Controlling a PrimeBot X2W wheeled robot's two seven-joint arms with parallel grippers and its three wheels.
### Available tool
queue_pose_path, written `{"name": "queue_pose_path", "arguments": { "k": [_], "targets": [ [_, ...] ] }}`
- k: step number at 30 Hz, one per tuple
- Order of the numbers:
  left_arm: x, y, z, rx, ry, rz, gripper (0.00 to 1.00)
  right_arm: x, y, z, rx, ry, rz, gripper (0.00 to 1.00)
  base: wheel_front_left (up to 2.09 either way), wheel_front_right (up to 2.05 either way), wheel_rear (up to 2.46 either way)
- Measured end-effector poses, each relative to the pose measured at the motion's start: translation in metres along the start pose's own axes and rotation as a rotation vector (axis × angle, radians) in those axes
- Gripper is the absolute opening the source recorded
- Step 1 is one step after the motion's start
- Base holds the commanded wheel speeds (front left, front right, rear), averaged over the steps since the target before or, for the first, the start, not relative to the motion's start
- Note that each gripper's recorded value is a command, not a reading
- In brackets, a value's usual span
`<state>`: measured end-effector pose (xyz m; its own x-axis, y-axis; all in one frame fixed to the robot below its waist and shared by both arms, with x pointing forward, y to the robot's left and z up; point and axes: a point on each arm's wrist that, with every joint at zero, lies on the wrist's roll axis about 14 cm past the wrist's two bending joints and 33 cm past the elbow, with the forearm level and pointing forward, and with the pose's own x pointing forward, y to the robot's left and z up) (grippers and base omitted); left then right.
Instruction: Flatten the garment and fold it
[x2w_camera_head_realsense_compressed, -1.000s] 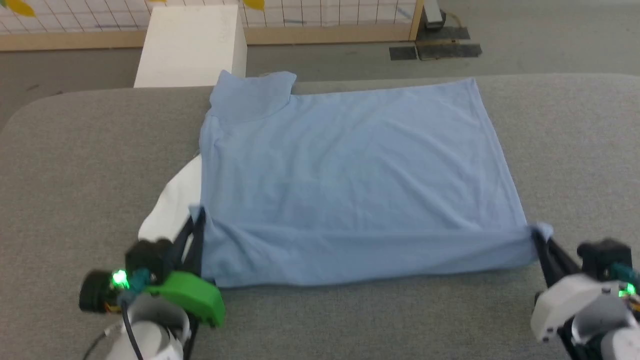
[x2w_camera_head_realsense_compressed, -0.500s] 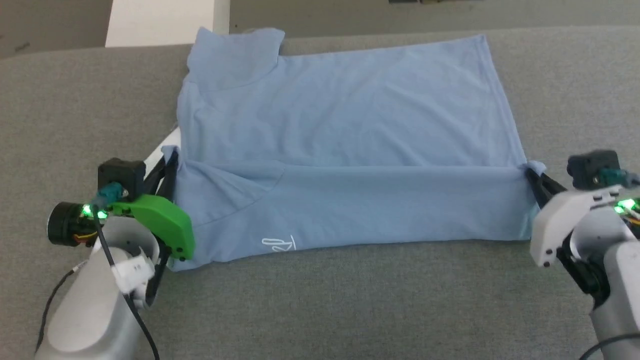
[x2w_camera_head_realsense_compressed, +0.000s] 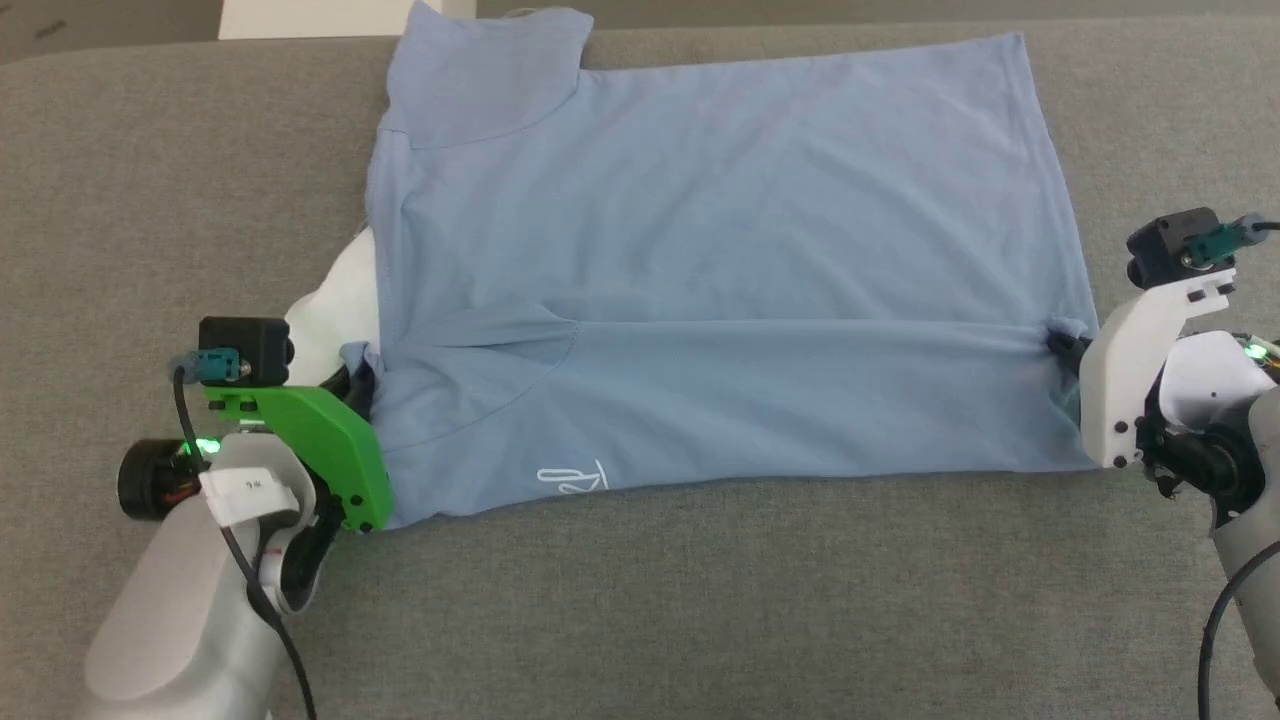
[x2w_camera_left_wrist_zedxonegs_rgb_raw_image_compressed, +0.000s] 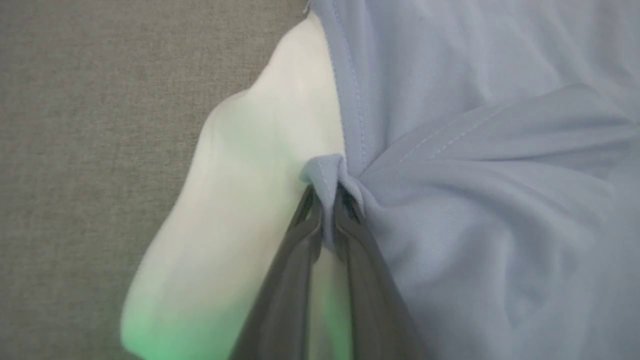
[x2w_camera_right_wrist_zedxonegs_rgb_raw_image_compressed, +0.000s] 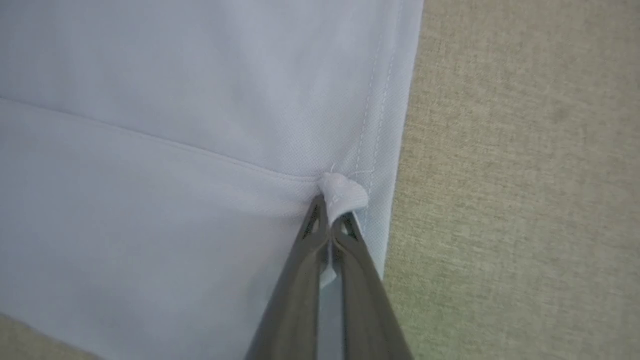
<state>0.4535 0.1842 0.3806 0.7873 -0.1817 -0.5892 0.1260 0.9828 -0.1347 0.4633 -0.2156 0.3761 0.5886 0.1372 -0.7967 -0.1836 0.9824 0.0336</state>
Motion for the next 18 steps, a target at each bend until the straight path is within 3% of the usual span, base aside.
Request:
{"name": "queue_pose_path", "arguments": {
  "k": [2,3,7,12,18],
  "targets": [
    [-0.005,-0.001,0.005,-0.021,-0.037,0.000,1.00,-0.002,0.000,0.002,0.033,-0.006,0.002,0.85,0.00,0.00,0.00],
    [-0.008,-0.002,0.008,-0.031,-0.064,0.002,1.00,-0.004,0.000,0.003,0.049,-0.013,0.003,1.00,0.00,0.00,0.00],
    [-0.025,0.002,0.032,-0.059,-0.247,0.046,1.00,-0.014,-0.001,0.009,0.098,-0.108,-0.004,1.00,0.00,0.00,0.00],
    [-0.062,0.012,0.063,-0.083,-0.515,0.138,1.00,-0.043,0.006,0.034,0.130,-0.395,-0.014,1.00,0.00,0.00,0.00],
    [-0.090,0.011,0.046,-0.124,-0.569,0.185,1.00,-0.080,0.019,0.033,0.187,-0.640,-0.031,1.00,0.00,0.00,0.00]
  ]
}}
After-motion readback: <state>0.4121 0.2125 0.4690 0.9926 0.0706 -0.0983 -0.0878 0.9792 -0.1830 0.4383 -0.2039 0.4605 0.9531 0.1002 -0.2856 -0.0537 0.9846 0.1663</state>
